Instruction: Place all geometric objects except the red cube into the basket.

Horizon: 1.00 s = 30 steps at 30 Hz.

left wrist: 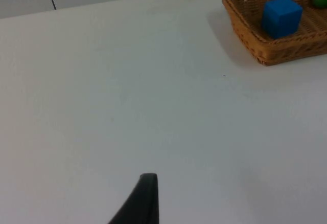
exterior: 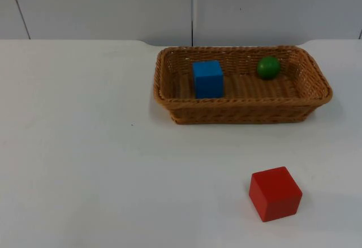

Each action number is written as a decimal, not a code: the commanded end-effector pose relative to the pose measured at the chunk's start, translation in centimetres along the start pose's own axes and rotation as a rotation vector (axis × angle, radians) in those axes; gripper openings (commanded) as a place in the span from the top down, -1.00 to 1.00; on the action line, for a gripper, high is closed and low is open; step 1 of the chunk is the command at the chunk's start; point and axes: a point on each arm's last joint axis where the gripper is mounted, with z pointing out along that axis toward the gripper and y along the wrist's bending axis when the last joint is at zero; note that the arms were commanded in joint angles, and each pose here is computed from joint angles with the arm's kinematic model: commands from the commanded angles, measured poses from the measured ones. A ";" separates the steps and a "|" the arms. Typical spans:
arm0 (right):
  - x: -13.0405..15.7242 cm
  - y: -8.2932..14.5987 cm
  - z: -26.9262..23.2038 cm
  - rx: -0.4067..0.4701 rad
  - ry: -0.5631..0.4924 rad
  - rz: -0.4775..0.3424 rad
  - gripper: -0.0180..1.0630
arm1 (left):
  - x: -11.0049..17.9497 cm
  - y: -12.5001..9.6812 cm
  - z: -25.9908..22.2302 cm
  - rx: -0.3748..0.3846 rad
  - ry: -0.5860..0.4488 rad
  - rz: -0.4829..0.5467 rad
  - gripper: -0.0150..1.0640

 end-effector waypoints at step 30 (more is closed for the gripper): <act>0.0 0.4 0.2 0.433 -0.004 0.216 -0.98 | 0.1 0.0 0.0 0.001 0.001 -0.006 -0.97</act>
